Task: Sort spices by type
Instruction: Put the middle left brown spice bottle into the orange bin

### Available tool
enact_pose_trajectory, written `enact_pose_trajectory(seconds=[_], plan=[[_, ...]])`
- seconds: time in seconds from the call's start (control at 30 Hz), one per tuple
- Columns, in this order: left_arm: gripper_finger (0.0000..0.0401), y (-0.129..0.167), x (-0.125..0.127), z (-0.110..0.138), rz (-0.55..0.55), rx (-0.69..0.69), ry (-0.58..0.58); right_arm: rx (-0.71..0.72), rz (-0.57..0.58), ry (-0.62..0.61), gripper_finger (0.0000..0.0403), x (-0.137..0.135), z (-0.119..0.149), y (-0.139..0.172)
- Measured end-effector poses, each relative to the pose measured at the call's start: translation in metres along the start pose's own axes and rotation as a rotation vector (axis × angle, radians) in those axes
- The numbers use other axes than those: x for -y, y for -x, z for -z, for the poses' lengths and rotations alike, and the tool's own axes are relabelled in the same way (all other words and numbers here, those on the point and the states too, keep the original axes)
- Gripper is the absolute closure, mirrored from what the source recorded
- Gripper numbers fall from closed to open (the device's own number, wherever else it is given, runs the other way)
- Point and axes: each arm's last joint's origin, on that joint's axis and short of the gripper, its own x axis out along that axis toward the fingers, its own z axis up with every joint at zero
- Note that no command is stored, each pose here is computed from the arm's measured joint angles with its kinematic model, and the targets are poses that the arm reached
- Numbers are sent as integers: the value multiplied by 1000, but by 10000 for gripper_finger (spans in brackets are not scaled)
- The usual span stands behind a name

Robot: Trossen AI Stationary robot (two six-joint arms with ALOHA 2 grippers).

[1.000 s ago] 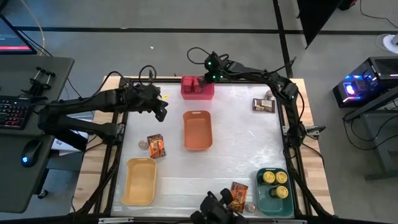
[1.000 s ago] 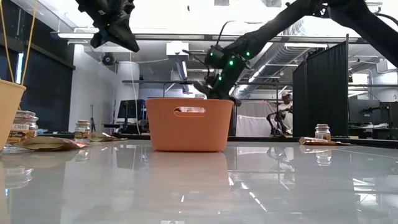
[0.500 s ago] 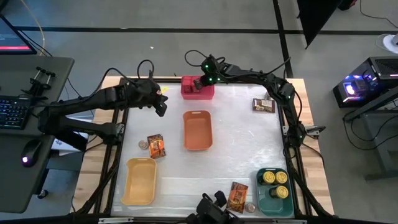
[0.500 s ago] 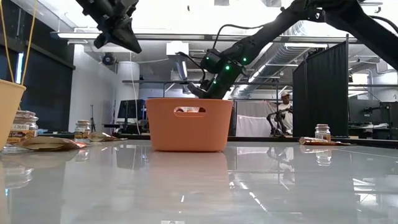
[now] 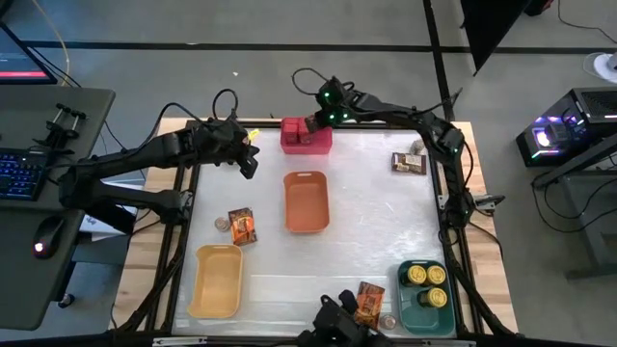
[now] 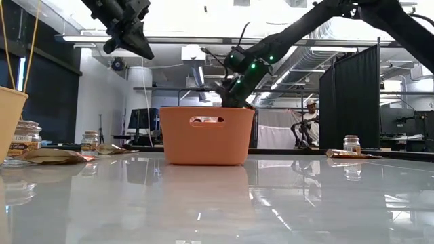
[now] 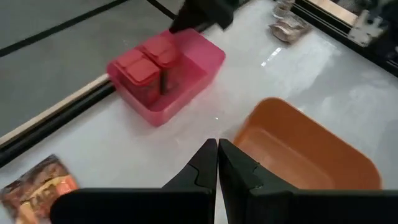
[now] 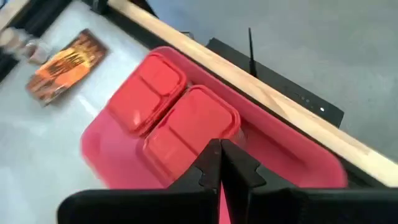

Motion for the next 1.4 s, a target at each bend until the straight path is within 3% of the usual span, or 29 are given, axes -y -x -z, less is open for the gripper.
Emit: enact_pose_trajectory(seconds=[0.2, 0.37, 0.5, 0.7, 0.83, 1.0, 1.13, 1.4], plan=[[398, 3, 1, -5, 143, -16, -45, -92, -103, 119, 403, 0, -9, 79], [398, 2, -2, -12, 141, 55, -88, -268, -221, 270, 403, -32, 18, 156], [398, 1, -7, -22, 127, 138, -119, -345, -330, 278, 403, -63, 62, 193], [398, 2, -18, -34, 87, 240, -126, -491, -399, 138, 403, -92, 158, 207], [398, 5, -25, -42, 68, 294, -112, -409, -372, 42, 403, -92, 186, 220], [398, 20, -28, -60, 72, 358, -108, -178, -234, -19, 403, -76, 177, 237], [398, 32, -30, -68, 61, 357, -120, -50, -203, 9, 403, -64, 156, 243], [398, 37, -29, -56, 54, 174, -86, 32, -205, 64, 403, -40, 131, 241]])
